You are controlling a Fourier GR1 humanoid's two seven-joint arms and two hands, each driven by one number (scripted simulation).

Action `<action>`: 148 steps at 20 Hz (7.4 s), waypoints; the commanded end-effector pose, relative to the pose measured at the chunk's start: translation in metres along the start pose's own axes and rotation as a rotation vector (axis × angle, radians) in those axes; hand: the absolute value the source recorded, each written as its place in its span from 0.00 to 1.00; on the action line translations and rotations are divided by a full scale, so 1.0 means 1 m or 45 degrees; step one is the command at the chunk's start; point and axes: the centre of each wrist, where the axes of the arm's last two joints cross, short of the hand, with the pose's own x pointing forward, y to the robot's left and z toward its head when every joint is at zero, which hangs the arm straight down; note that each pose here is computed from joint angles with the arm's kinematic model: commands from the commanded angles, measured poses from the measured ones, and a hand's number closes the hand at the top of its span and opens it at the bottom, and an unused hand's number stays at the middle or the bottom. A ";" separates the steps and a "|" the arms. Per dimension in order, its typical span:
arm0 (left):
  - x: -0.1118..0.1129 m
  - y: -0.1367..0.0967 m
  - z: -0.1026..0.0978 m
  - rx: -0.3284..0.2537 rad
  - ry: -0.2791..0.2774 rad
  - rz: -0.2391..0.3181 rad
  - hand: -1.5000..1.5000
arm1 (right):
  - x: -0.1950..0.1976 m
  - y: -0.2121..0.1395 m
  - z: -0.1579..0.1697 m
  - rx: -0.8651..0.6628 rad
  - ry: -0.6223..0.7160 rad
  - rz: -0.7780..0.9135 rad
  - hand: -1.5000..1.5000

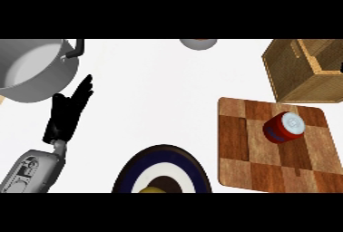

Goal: Pick the can from the cutting board and place it in the basket

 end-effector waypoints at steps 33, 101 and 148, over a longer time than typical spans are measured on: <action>-0.011 -0.004 -0.005 -0.012 0.019 -0.020 0.50 | -0.115 0.087 -0.043 0.279 -0.234 -0.094 0.00; -0.019 0.017 -0.005 0.082 0.085 0.007 0.50 | 0.161 0.043 -0.342 -0.998 0.660 0.205 1.00; 0.002 -0.002 -0.006 0.002 0.000 0.007 0.50 | -0.044 -0.056 -0.153 -0.918 1.402 0.394 1.00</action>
